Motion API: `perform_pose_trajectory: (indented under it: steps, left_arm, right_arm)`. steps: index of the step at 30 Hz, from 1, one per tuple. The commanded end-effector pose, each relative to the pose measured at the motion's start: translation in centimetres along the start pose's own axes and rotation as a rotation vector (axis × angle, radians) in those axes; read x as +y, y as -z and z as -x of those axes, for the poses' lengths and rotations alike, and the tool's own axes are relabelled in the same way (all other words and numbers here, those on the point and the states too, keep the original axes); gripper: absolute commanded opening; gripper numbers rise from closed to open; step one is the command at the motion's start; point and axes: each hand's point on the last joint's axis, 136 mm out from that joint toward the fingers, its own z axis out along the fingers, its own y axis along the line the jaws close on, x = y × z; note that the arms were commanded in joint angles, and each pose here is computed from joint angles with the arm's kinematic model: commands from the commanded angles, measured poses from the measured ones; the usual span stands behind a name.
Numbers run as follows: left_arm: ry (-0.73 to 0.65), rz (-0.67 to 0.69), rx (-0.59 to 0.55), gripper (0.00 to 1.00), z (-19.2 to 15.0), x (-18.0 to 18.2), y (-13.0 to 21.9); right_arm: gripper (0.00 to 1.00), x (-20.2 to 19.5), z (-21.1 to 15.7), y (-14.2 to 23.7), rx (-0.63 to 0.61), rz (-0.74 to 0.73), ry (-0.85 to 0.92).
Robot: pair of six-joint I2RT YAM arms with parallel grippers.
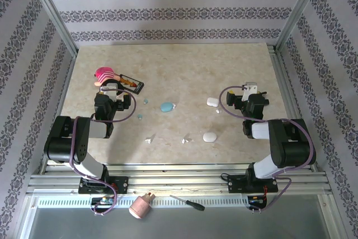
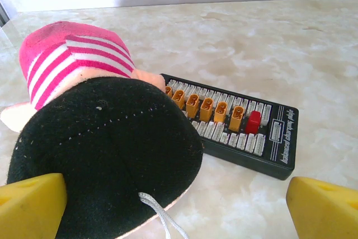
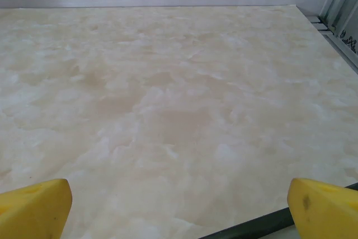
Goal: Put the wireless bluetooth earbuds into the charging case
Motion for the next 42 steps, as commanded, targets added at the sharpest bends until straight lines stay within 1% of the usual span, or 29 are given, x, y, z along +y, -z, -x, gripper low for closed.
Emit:
perform_pose_trajectory:
  steps: [1, 5, 22, 24, 29, 31, 33, 35, 37, 38, 40, 42]
  left_arm:
    - [0.01, -0.009, 0.02, 0.99, -0.8, -0.1, 0.0]
    - [0.011, -0.008, 0.021, 0.99, -0.8, 0.0, 0.0]
    - [0.01, -0.011, 0.019, 0.99, -0.7, -0.1, 0.0]
    - [0.007, -0.015, 0.011, 0.99, -0.6, -0.2, 0.2]
    - [-0.001, -0.016, -0.061, 0.99, 1.5, -0.3, 2.4]
    - [-0.018, -0.009, -0.073, 0.99, 2.8, -0.6, 3.4]
    - [-0.019, -0.001, -0.058, 0.99, 3.7, -1.0, 4.2]
    - [0.001, -0.025, -0.067, 0.99, 4.9, -1.7, 5.0]
    - [0.021, -0.059, -0.082, 0.99, 6.3, -2.5, 5.7]
    - [0.041, -0.083, -0.079, 0.99, 7.0, -3.0, 6.1]
    - [0.122, -0.105, -0.054, 0.99, 8.1, -3.3, 6.8]
    - [0.174, -0.161, -0.007, 0.99, 9.0, -4.2, 7.8]
  right_arm:
    - [0.98, 0.3, 1.0, 0.0, -0.04, 0.017, -0.007]
    - [0.99, 0.8, 1.1, 0.0, -0.041, 0.045, 0.002]
    - [0.98, 0.8, 1.1, 0.0, -0.044, 0.057, -0.004]
    - [0.98, 1.9, 1.3, 0.1, -0.041, 0.116, 0.017]
    - [0.98, 3.0, 2.3, 1.0, -0.056, 0.174, 0.046]
    - [0.98, 3.5, 2.8, 1.5, -0.055, 0.193, 0.062]
    - [0.98, 4.4, 3.7, 2.1, -0.06, 0.213, 0.095]
    - [0.98, 6.0, 4.3, 2.8, -0.042, 0.256, 0.156]
    - [0.98, 8.3, 5.1, 3.7, -0.026, 0.324, 0.254]
    - [0.98, 9.7, 5.2, 4.1, 0.002, 0.372, 0.31]
    - [0.98, 12.5, 5.9, 5.2, 0.044, 0.494, 0.381]
    - [0.98, 15.7, 5.8, 6.8, 0.111, 0.66, 0.422]
